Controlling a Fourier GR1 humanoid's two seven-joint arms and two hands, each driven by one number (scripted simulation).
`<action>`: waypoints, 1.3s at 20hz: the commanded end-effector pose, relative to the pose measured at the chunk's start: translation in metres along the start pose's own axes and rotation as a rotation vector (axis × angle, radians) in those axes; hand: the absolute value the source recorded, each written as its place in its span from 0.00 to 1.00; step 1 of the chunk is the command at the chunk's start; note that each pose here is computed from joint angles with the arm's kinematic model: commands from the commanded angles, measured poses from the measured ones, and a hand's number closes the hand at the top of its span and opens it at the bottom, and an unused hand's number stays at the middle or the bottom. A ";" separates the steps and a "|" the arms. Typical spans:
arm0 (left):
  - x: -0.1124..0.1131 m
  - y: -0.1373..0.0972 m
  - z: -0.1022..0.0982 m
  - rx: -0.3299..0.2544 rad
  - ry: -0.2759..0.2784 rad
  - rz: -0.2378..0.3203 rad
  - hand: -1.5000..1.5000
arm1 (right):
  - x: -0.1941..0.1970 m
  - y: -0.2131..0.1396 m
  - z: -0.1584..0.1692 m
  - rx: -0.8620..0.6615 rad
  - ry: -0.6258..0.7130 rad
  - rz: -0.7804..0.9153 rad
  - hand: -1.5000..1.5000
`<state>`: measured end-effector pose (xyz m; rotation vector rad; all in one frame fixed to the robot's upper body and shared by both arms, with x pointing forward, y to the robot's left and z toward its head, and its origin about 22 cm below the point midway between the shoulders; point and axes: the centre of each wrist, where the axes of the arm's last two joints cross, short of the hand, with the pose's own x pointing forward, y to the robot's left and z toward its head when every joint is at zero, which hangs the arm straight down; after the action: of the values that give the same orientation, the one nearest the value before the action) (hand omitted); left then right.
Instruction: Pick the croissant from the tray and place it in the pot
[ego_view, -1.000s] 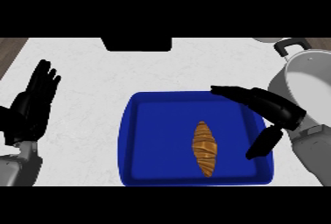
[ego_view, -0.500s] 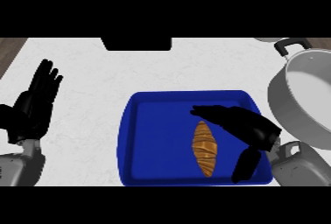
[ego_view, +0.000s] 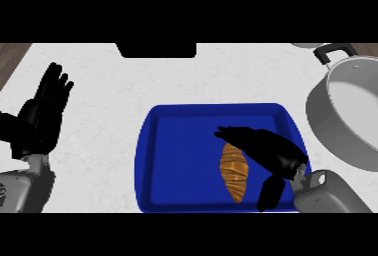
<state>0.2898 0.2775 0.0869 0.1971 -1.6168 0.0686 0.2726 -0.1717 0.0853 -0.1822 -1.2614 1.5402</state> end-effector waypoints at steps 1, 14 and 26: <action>-0.013 0.003 0.013 0.012 -0.006 -0.011 0.50 | 0.001 0.000 -0.003 -0.014 0.045 0.030 0.00; 0.002 -0.016 0.006 0.009 -0.006 -0.020 0.50 | -0.002 0.040 -0.053 -0.011 0.058 0.037 0.00; -0.009 0.008 0.013 0.014 0.009 -0.002 0.50 | -0.028 0.040 -0.057 0.014 -0.053 0.143 1.00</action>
<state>0.2845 0.2831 0.0860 0.1985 -1.6108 0.0666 0.2925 -0.1593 0.0264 -0.2493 -1.2937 1.6530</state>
